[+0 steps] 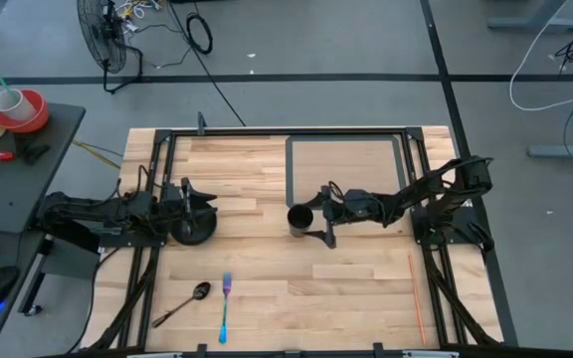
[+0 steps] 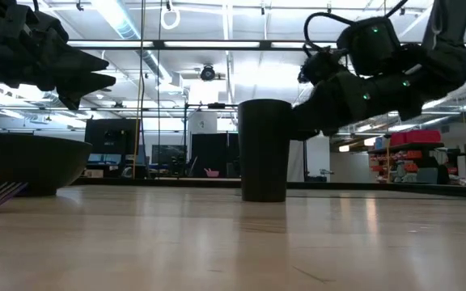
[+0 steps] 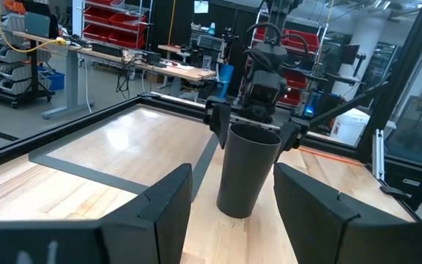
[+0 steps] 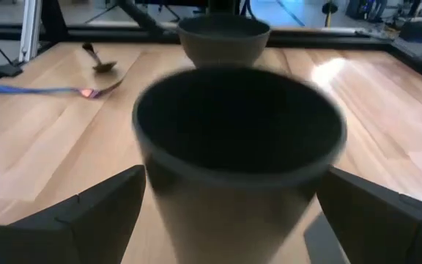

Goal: Pick & Place Utensil
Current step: Put the black cup on the transparent mat

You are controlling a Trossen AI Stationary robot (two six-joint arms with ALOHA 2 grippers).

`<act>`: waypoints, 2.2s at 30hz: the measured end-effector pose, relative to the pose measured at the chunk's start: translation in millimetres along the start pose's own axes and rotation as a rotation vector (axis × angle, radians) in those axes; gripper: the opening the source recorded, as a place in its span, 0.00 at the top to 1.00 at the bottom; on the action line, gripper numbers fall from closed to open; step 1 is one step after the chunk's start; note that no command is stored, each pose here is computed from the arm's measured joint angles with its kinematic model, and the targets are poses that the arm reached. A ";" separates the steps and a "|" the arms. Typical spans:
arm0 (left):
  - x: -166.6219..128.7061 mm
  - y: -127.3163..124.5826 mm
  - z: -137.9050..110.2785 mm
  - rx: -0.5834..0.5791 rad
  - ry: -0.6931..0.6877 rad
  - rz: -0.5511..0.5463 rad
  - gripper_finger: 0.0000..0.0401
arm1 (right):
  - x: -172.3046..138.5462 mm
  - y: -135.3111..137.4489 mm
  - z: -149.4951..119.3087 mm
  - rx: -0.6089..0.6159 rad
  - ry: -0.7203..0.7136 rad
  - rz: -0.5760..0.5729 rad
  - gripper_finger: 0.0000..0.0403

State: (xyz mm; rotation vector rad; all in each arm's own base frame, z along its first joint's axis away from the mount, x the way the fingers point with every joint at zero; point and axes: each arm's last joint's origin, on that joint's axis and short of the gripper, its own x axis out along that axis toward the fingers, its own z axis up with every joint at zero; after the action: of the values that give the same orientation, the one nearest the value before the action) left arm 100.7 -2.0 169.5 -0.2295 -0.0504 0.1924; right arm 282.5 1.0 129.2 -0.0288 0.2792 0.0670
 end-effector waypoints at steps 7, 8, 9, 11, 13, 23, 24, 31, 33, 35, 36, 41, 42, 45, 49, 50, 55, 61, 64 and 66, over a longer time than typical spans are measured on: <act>0.0 0.0 -0.2 0.001 0.002 0.000 0.51 | 5.9 0.7 11.4 0.009 -0.042 0.048 0.01; 0.0 0.0 -0.1 0.000 0.001 0.000 0.51 | 5.9 0.8 11.3 0.010 -0.040 0.048 0.01; 0.0 0.0 -0.2 0.001 0.002 0.000 0.51 | 5.9 0.8 11.1 0.013 -0.039 0.048 0.01; 0.0 0.1 -0.1 0.000 0.001 0.001 0.51 | 5.8 0.7 11.1 0.021 -0.039 0.048 0.01; 0.0 0.0 -0.1 0.001 0.001 0.001 0.51 | 5.8 0.7 11.0 0.020 -0.038 0.048 0.01; 0.0 0.0 -0.1 0.001 0.001 0.001 0.51 | 5.9 0.2 11.0 0.028 -0.038 0.030 0.05; 0.0 0.0 -0.1 0.000 0.001 0.001 0.51 | 5.8 0.2 11.1 0.028 -0.038 0.030 0.07; 0.0 0.0 0.0 0.001 0.000 0.000 0.51 | 5.0 0.0 16.3 0.048 -0.084 0.028 0.19; 0.0 0.0 0.0 0.000 0.000 0.000 0.51 | 1.9 -2.2 23.4 0.050 -0.120 0.006 0.19; 0.0 0.0 0.0 0.000 0.000 0.001 0.51 | -3.9 -7.2 31.8 0.028 -0.138 -0.064 0.19; 0.0 0.0 0.0 0.000 0.000 0.000 0.51 | -7.8 -10.9 36.3 0.021 -0.140 -0.119 0.19; 0.0 0.0 0.0 0.000 0.000 0.000 0.51 | -37.9 -32.1 61.4 0.018 -0.139 -0.516 0.19; 0.0 0.0 0.0 0.000 0.000 0.001 0.51 | -45.4 -36.7 65.8 0.031 -0.138 -0.620 0.19; 0.0 0.0 0.0 0.000 0.000 0.000 0.51 | -67.1 -51.1 73.1 0.077 -0.120 -0.965 0.19; 0.0 0.0 0.0 0.000 0.000 0.000 0.51 | -90.2 -72.5 73.4 0.163 -0.112 -1.376 0.19; 0.0 0.0 0.0 0.000 0.000 0.000 0.51 | -93.7 -78.1 70.8 0.186 -0.116 -1.438 0.19; 0.0 0.0 0.0 0.000 0.000 0.001 0.51 | -106.9 -108.5 47.7 0.327 -0.163 -1.608 0.19; 0.0 0.0 0.0 0.000 0.000 0.001 0.51 | -117.2 -129.6 26.9 0.423 -0.180 -1.750 0.19; 0.0 0.0 0.0 0.000 0.000 0.001 0.51 | -116.6 -134.0 17.5 0.429 -0.143 -1.785 0.19; 0.0 0.0 0.0 0.000 0.000 0.001 0.51 | -116.4 -135.6 8.7 0.445 -0.121 -1.823 0.19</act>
State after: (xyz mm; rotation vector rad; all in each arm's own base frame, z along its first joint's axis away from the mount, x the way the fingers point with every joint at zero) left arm 100.7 -1.9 169.5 -0.2292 -0.0502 0.1930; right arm 182.7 -141.2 172.4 0.1692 0.0592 -1.7963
